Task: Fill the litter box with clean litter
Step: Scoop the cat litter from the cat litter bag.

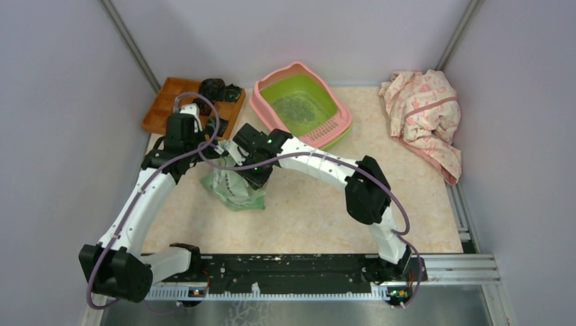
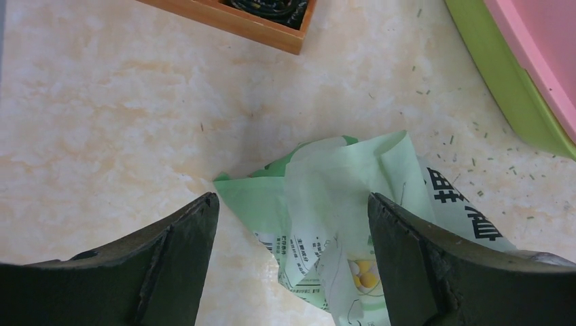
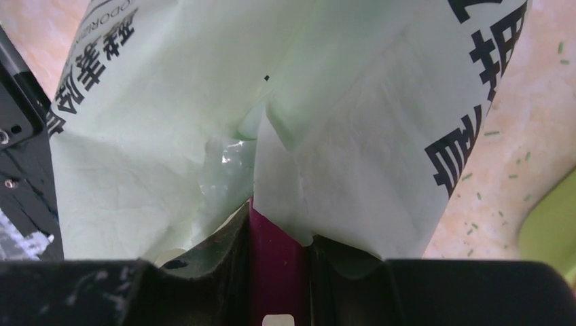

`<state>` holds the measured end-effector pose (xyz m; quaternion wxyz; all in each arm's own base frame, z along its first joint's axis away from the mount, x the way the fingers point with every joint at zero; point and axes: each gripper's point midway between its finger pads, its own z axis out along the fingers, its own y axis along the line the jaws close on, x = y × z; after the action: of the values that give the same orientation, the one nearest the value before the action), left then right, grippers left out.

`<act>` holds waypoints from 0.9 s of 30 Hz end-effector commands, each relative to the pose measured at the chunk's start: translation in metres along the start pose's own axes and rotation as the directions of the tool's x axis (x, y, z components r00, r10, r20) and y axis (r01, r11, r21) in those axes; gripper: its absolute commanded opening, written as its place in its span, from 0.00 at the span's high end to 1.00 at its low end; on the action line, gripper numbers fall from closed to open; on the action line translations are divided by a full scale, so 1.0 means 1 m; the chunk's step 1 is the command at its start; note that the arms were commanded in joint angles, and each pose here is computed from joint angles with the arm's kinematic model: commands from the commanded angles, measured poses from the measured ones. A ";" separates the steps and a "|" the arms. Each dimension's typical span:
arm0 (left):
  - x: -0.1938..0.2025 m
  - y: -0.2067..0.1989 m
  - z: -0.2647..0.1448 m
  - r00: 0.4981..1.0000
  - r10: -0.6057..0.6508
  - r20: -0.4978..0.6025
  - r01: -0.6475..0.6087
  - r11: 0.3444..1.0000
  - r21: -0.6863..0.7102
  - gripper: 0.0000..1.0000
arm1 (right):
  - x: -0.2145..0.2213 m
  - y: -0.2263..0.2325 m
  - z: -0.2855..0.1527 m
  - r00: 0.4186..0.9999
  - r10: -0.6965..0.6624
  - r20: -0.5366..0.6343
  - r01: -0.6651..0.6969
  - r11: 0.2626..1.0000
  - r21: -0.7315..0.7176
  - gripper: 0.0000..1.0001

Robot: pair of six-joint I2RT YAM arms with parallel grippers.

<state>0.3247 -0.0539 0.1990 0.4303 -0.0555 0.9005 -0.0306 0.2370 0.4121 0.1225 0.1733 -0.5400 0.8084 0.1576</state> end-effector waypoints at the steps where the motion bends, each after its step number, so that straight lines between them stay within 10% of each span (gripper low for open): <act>1: -0.027 -0.030 -0.025 0.993 -0.064 0.100 0.050 0.989 0.142 0.13 | -0.002 0.008 0.043 0.996 0.066 0.055 -0.066 0.998 -0.005 1.00; 11: -0.022 -0.025 -0.023 0.994 -0.070 0.082 0.060 0.992 0.115 0.15 | -0.018 0.014 0.023 0.970 0.064 0.236 -0.062 0.998 -0.015 1.00; 27: -0.069 0.044 -0.095 0.876 -0.206 0.436 0.283 0.952 -0.119 0.10 | -0.020 0.007 0.049 0.963 0.065 0.262 -0.071 0.997 0.012 1.00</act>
<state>0.2935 -0.0115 0.2913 0.5763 -0.1837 0.7963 -0.0041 0.2360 0.4378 0.0960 0.2514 -0.4952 0.8022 0.2193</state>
